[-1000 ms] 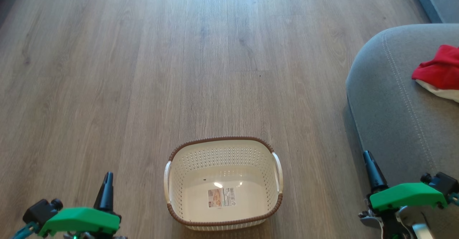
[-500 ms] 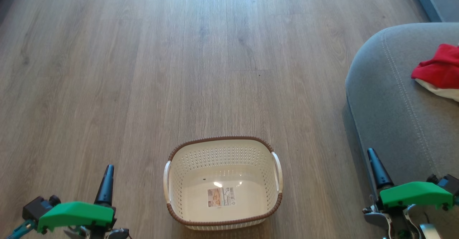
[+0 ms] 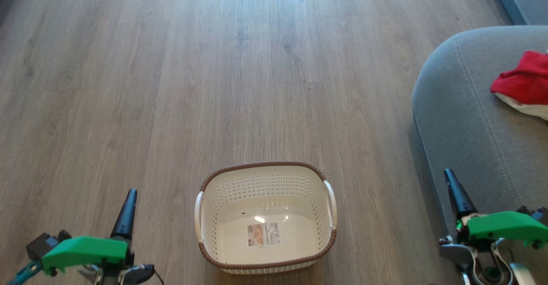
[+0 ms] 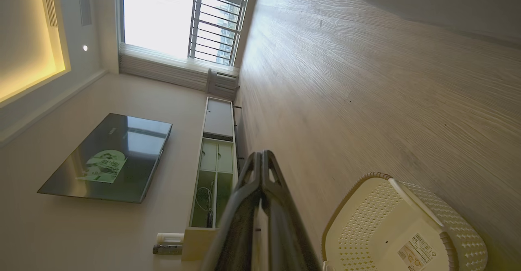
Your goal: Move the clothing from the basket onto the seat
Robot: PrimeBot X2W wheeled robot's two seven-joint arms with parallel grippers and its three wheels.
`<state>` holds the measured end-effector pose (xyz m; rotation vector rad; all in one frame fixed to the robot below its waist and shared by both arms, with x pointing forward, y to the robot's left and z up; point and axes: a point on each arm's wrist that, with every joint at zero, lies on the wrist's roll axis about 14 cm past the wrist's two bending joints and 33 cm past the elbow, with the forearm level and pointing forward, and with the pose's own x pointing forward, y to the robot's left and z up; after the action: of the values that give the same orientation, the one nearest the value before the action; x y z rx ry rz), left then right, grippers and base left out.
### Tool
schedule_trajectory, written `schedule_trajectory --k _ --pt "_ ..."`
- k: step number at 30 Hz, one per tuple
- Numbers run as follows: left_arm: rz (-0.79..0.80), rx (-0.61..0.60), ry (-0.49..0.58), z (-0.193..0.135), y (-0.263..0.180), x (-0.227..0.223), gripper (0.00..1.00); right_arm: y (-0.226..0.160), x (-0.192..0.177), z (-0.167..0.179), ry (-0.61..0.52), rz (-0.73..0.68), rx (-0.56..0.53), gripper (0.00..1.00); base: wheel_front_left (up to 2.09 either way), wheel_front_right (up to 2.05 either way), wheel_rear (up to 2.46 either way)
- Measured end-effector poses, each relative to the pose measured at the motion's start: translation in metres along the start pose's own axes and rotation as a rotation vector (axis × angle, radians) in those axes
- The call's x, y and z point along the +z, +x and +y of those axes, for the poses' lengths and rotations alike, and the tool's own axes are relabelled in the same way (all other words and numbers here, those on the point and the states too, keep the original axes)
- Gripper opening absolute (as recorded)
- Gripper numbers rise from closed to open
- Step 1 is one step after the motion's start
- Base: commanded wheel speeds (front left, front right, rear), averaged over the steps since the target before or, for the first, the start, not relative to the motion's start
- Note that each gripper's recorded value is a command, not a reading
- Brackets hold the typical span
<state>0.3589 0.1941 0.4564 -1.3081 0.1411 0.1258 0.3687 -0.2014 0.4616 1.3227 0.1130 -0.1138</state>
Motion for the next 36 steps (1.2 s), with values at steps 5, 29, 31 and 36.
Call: schedule_trajectory --k 5,29,31,36 --pt "0.008 -0.022 -0.058 -0.006 0.004 0.000 0.00 0.001 0.002 0.004 0.052 -0.002 0.012 0.00 0.00 0.00 0.00" --pt "0.027 -0.086 -0.259 -0.025 0.012 0.000 0.00 0.001 0.009 0.011 0.249 -0.015 0.047 0.00 0.00 0.00 0.00" --pt "0.027 -0.086 -0.259 -0.025 0.012 0.001 0.00 0.001 0.009 0.011 0.249 -0.015 0.047 0.00 0.00 0.00 0.00" --pt "0.026 -0.086 -0.259 -0.024 0.012 0.001 0.00 0.001 0.009 0.011 0.249 -0.015 0.047 0.00 0.00 0.00 0.00"
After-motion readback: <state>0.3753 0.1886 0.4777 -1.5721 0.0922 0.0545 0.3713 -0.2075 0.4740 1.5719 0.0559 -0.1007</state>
